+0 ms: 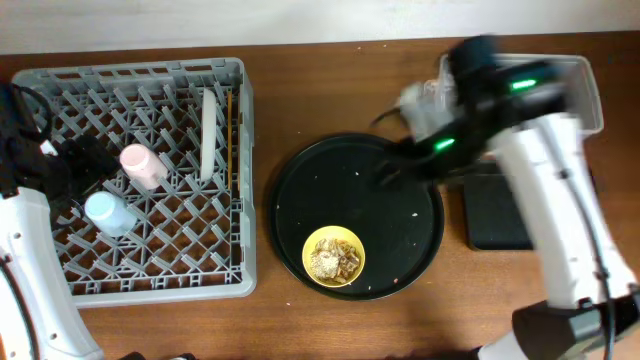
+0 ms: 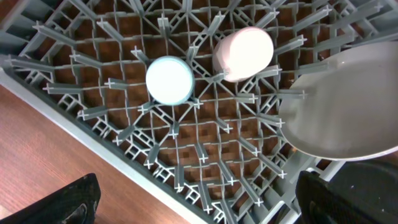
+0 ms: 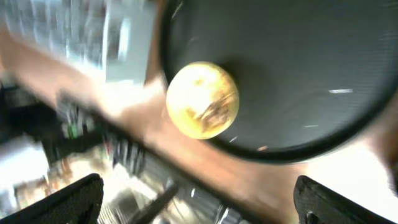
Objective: Sort waste into correct bins and load items into the dishwasher rack
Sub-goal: 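Move the right gripper to the yellow bowl and grip its rim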
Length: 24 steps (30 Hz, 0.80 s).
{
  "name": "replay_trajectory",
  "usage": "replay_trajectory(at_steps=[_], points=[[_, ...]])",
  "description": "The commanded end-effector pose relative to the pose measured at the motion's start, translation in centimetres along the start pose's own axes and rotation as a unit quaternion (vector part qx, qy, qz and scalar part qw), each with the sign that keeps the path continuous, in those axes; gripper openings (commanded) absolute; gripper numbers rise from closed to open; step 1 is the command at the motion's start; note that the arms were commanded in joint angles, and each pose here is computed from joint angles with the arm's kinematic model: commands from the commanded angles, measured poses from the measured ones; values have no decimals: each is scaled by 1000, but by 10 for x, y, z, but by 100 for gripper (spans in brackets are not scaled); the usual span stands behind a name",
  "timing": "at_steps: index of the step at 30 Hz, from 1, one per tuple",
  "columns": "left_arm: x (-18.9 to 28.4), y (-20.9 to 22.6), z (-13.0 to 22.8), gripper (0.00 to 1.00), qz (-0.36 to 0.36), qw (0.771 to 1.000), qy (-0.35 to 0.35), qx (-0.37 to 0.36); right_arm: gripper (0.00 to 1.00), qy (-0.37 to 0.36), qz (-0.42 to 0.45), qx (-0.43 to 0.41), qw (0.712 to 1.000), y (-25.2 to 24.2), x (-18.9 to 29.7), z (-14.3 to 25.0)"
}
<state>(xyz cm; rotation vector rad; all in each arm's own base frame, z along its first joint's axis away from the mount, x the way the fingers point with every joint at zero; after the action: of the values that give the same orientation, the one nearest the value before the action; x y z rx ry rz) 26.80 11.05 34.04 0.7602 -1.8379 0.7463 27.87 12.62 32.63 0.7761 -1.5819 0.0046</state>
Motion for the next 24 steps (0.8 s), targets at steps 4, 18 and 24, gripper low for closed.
replay_trajectory(at_steps=[4,18,24], points=[[0,1,0,99,-6,1000,-2,7,99,61,170,-30,983,45,-112,12],[0,1,0,99,-6,1000,-2,7,93,-23,152,65,986,96,-231,31],[0,1,0,99,-6,1000,-2,7,83,15,177,41,983,83,-257,36]])
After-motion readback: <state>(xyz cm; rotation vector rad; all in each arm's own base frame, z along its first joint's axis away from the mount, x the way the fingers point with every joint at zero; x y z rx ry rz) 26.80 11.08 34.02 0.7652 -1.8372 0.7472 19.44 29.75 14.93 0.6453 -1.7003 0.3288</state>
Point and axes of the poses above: each gripper's point midway between its finger pads, its own x axis back along the fingers, its own y axis along the line the jaws close on, z = x × y, the point moved 8 cm from there along x, back along the fingers, and after that the axes turned 10 degrees about x, right-handed, at the moved point
